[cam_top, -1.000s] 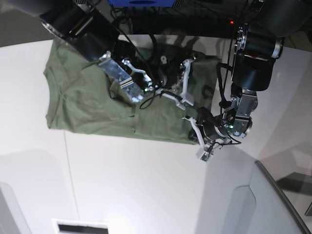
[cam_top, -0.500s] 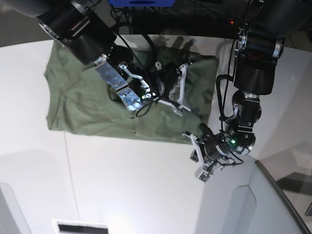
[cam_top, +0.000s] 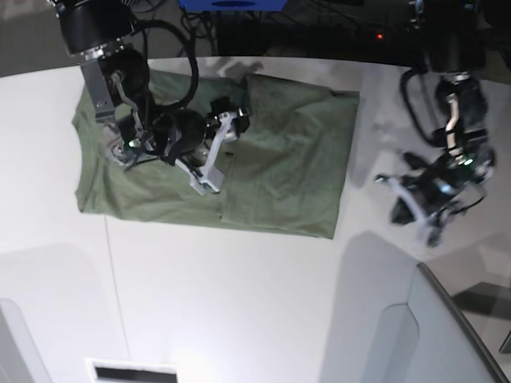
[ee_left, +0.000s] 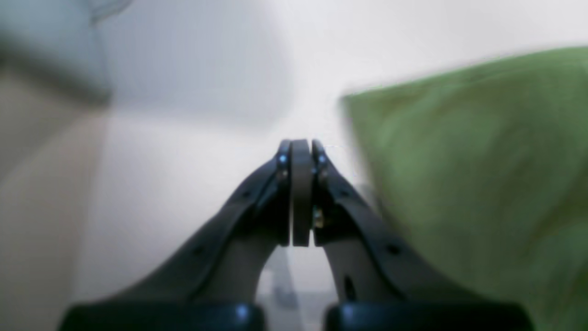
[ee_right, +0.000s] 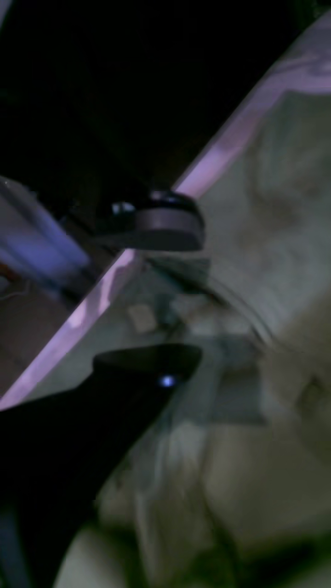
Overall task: Layout the t-shirt on the table in an organized manner, then fold the t-shirt properly
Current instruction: 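Fold the held shirt end with the right gripper over the shirt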
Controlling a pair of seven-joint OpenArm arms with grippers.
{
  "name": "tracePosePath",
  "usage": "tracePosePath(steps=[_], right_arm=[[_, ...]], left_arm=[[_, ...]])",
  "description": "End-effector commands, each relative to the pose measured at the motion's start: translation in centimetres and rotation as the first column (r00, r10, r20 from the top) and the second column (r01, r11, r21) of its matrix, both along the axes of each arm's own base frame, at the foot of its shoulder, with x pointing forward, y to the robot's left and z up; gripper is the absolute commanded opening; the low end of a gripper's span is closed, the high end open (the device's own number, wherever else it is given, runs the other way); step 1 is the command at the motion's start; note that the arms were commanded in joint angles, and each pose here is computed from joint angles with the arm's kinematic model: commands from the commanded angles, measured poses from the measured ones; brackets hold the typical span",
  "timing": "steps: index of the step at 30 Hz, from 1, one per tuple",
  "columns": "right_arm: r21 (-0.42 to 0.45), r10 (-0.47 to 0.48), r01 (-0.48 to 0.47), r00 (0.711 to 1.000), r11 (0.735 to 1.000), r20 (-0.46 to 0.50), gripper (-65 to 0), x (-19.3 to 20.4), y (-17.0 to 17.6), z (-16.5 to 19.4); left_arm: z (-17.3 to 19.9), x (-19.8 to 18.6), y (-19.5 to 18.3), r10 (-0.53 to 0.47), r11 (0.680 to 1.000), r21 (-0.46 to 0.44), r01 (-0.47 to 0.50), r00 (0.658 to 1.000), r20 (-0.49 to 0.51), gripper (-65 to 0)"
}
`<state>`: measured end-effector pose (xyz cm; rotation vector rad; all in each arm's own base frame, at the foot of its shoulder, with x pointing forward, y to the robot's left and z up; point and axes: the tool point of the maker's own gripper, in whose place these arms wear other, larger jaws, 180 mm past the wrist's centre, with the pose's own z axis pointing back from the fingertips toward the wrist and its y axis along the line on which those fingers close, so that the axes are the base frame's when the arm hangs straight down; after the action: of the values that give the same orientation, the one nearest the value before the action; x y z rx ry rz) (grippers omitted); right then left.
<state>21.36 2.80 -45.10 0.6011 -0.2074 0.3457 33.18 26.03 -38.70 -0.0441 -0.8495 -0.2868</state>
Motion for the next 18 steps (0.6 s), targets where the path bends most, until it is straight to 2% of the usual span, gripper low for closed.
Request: tracePosePath(steps=[1,6,10,13,18], right_arm=[[0.036,-0.011,0.009,0.999,0.999,0.049,-33.8,1.5,0.6,1.3],[0.066,-0.039,0.034,0.996,0.997,0.083,-33.0,2.3,1.1,1.7],[0.052,-0.052,0.05,0.998,0.997,0.031,-33.0,1.6,0.8,-0.2],[0.057,-0.073,0.072,0.997,0.996,0.01,-33.0,1.6,0.9,-1.2],[0.061,-0.074,0.074,0.997,0.995,-0.003,-33.5,1.8,1.4,-1.6]], left_arm=[[1.0,-0.3,1.1,0.005,1.0,-0.009,-0.004,0.999,0.039,-65.0],[0.2,-5.8,5.5,0.075,0.997,-0.003,-0.075,0.995,0.063,-65.0],[-1.4,-9.3,7.9,0.154,0.988,-0.029,-0.152,0.986,0.058,-65.0],[-2.4,-10.7,8.6,0.168,0.984,-0.066,-0.165,0.985,0.031,-65.0],[-2.5,-11.3,9.9,0.214,0.975,-0.068,-0.212,0.976,0.029,-65.0]])
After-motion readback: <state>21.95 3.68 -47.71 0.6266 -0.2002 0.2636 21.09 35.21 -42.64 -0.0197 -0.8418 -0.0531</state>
